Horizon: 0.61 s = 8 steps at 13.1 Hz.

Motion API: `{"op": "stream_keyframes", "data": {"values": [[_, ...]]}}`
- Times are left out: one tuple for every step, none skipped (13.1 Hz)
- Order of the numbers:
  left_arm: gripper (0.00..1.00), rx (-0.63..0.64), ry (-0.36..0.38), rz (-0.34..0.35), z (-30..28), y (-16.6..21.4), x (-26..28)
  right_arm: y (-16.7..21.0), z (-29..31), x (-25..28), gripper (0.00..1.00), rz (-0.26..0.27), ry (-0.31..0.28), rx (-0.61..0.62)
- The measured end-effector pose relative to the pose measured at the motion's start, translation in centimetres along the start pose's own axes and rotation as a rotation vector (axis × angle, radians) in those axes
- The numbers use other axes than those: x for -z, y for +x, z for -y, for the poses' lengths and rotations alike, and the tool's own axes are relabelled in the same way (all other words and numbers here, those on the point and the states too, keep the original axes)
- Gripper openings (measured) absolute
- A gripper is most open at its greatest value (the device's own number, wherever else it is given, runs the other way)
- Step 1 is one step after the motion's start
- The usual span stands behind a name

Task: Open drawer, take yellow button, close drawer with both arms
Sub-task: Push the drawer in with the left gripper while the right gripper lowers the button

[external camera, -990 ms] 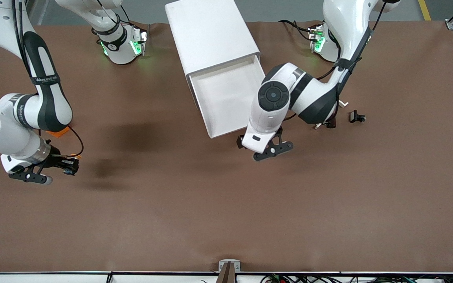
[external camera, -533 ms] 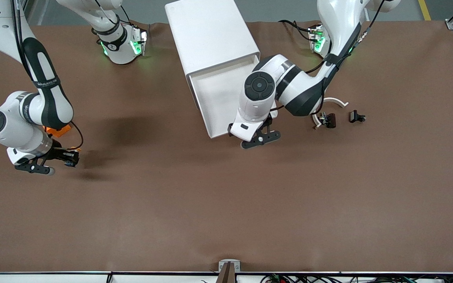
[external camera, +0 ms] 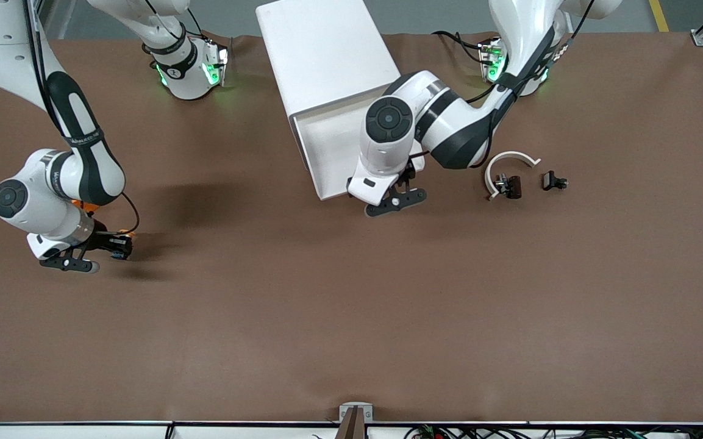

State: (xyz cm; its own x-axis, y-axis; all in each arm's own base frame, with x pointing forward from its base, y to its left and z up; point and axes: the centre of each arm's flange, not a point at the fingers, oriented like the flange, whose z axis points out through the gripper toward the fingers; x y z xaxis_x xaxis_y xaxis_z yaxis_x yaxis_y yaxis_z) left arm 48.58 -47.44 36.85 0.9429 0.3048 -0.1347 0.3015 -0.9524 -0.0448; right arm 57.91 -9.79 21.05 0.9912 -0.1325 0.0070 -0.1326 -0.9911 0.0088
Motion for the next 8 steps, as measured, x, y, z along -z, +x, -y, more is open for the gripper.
{"op": "stream_keyframes", "data": {"values": [[1.0,0.009,0.006,0.008,-0.2,-0.7,-0.1,0.0,0.1,-0.4,0.41,0.001,0.0,0.003],[1.0,0.022,0.011,0.015,-0.5,-1.4,-0.2,0.0,0.1,-0.8,0.41,0.0,-0.001,0.011],[1.0,0.032,0.014,0.022,-0.7,-2.1,-0.2,0.0,0.0,-1.1,0.41,-0.004,-0.002,0.022],[1.0,0.04,0.017,0.03,-0.9,-2.8,-0.3,0.0,-0.2,-1.5,0.41,-0.007,-0.003,0.03],[1.0,0.049,0.022,0.036,-1.1,-3.5,-0.4,-0.1,-0.4,-1.9,0.41,-0.007,-0.004,0.031],[1.0,0.057,0.028,0.043,-1.3,-4.1,-0.5,-0.1,-0.6,-2.0,0.41,-0.006,-0.004,0.032],[1.0,0.061,0.032,0.048,-1.5,-4.8,-0.6,-0.1,-0.7,-2.0,0.48,-0.007,-0.004,0.032],[1.0,0.067,0.036,0.053,-1.7,-5.5,-0.7,0.0,-0.7,-1.9,0.59,-0.01,-0.004,0.033]]}}
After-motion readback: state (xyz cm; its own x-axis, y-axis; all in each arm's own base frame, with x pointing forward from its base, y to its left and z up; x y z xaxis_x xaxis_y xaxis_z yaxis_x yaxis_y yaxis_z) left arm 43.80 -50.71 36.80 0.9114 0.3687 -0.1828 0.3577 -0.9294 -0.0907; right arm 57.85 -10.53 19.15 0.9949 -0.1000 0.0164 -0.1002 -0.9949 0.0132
